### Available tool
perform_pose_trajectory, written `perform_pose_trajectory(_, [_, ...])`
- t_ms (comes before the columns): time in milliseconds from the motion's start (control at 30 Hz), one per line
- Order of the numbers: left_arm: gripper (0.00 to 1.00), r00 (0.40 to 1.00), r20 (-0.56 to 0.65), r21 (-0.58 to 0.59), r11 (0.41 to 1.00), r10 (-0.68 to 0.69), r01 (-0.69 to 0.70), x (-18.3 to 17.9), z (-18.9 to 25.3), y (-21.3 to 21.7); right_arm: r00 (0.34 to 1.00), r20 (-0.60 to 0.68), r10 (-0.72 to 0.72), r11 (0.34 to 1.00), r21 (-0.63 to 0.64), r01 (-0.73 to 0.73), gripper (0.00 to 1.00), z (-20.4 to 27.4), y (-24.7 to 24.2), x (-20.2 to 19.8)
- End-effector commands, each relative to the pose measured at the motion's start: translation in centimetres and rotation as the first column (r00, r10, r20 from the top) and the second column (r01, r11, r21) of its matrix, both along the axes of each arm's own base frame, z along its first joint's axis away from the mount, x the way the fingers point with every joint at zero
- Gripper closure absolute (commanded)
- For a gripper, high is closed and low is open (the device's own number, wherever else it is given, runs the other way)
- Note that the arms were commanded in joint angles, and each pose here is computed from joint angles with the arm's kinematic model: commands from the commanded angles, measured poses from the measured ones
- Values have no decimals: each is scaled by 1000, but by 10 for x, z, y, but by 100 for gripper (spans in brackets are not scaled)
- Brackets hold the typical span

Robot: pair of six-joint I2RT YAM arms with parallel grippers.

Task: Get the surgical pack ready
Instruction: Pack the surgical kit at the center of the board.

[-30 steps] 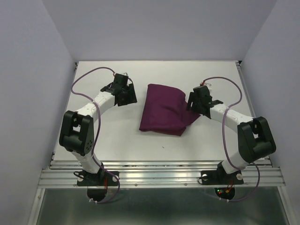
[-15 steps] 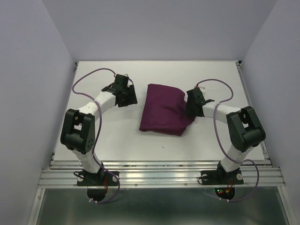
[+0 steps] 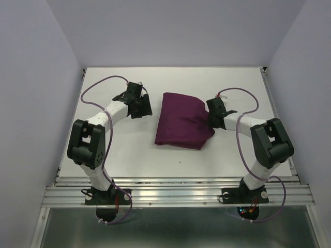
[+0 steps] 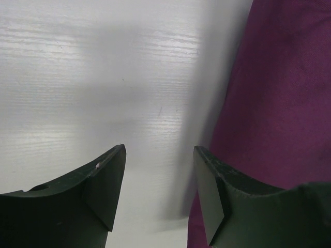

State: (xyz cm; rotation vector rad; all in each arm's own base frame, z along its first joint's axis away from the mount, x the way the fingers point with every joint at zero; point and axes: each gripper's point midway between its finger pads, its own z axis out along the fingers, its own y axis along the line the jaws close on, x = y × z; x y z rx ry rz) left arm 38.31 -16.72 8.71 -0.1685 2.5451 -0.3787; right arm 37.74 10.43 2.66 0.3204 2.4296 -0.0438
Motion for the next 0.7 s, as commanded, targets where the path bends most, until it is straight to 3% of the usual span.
perform_pose_trajectory(0, [34, 1000, -17, -26, 999, -20, 20, -1, -7, -5, 997, 80, -17, 1000, 11, 16, 99, 39, -3, -2])
perform_pose_trajectory(133, [35, 998, -46, -35, 999, -38, 37, -4, -16, -15, 986, 167, -10, 999, 41, 3, 99, 82, -1, 4])
perform_pose_trajectory(200, [43, 998, -45, -50, 998, -36, 34, 1, -18, -22, 978, 207, -6, 998, 58, -6, 99, 100, 0, 4])
perform_pose_trajectory(333, [100, 999, -27, -65, 997, 47, -49, 26, -19, -27, 971, 236, -19, 998, 69, 3, 99, 112, -4, -3])
perform_pose_trajectory(467, [100, 998, -61, -53, 998, 27, -30, 38, -30, -38, 968, 245, -48, 998, 56, 36, 99, 112, -13, -9])
perform_pose_trajectory(667, [100, 996, -85, -35, 999, -27, 24, 25, -41, -62, 978, 193, -78, 997, -1, 79, 99, 89, -26, -21])
